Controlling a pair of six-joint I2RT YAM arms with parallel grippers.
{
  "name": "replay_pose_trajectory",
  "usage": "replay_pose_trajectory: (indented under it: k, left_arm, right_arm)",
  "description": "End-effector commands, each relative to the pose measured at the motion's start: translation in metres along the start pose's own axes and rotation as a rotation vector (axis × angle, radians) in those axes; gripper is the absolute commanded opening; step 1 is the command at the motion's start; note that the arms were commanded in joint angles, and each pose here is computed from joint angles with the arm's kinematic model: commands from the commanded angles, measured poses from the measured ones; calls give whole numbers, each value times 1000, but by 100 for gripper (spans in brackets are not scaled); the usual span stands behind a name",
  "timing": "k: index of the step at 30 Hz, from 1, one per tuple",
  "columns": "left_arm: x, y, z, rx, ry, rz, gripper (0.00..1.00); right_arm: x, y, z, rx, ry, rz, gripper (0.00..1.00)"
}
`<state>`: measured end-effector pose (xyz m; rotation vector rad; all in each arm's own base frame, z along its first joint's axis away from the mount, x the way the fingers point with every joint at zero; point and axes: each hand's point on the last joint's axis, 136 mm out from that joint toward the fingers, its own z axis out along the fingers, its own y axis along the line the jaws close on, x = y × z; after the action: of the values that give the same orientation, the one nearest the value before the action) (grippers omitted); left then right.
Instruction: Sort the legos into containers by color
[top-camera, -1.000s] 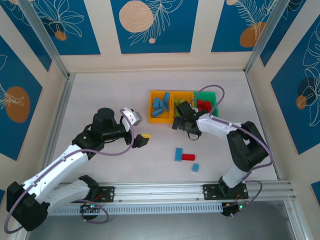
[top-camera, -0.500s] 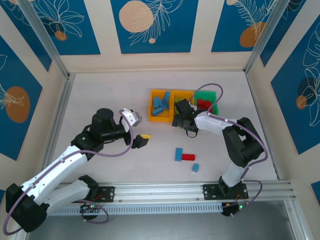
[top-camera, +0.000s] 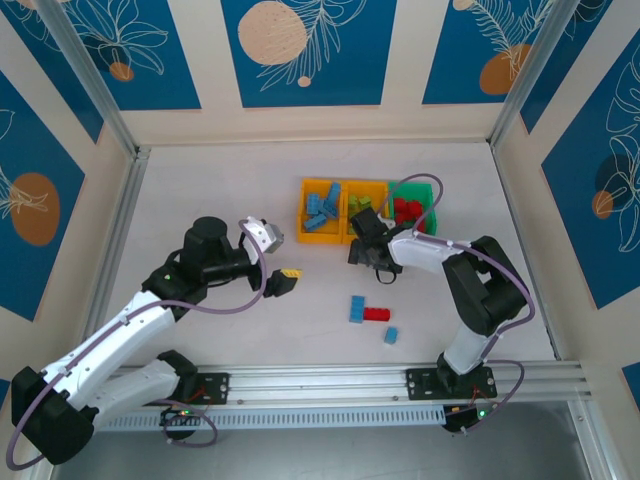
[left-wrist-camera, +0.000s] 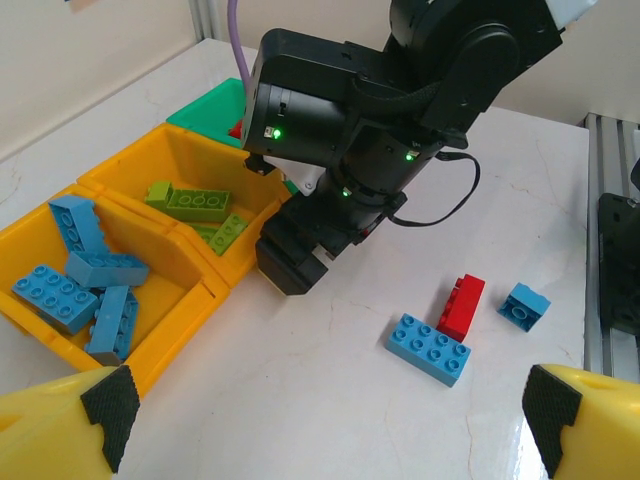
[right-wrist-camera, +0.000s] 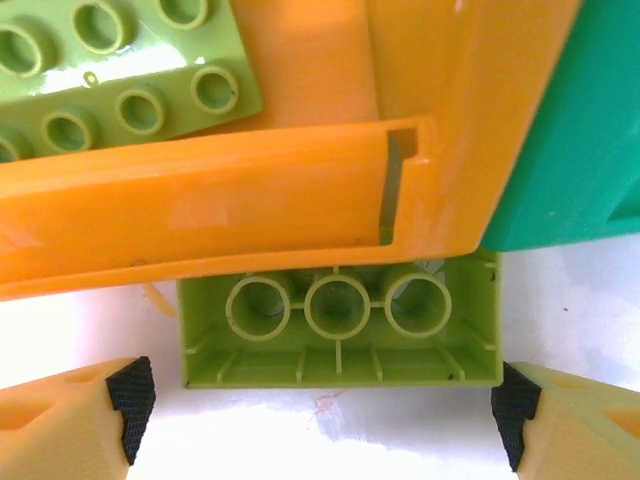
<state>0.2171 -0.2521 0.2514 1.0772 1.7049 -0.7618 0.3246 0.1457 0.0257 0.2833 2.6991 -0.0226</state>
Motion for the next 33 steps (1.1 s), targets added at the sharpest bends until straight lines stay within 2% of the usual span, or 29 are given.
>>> replay_pose_trajectory:
  k: [1, 6, 8, 12, 16, 19, 22, 24, 28, 33]
  left_arm:
    - [-1, -4, 1, 14, -5, 15, 100]
    - [-2, -4, 1, 13, -4, 19, 100]
    - [-2, -4, 1, 11, -3, 19, 100]
    - [-1, -4, 1, 10, -2, 12, 100]
    - [1, -4, 2, 9, -4, 12, 100]
    - [0, -3, 4, 13, -4, 11, 100]
    - [0, -2, 4, 6, -4, 5, 100]
    - [0, -2, 5, 7, -5, -3, 100]
    - [-4, 0, 11, 7, -30, -54, 100]
    - [-10, 3, 22, -6, -34, -142, 100]
  right_arm:
    - [-14, -10, -6, 34, -56, 8, 94]
    - [-21, -5, 5, 16, -41, -11, 91]
    - [-19, -1, 9, 4, -26, -23, 87]
    - [-8, 4, 8, -13, -6, -38, 70]
    - [14, 8, -1, -37, 30, -27, 58]
    - [36, 6, -13, -22, 57, -13, 55]
    - [40, 7, -35, -55, 37, 12, 54]
    - [26, 10, -54, -92, -18, 12, 54]
    - [-31, 19, -88, -180, -142, 33, 55]
    - [-92, 29, -86, -230, -175, 59, 55]
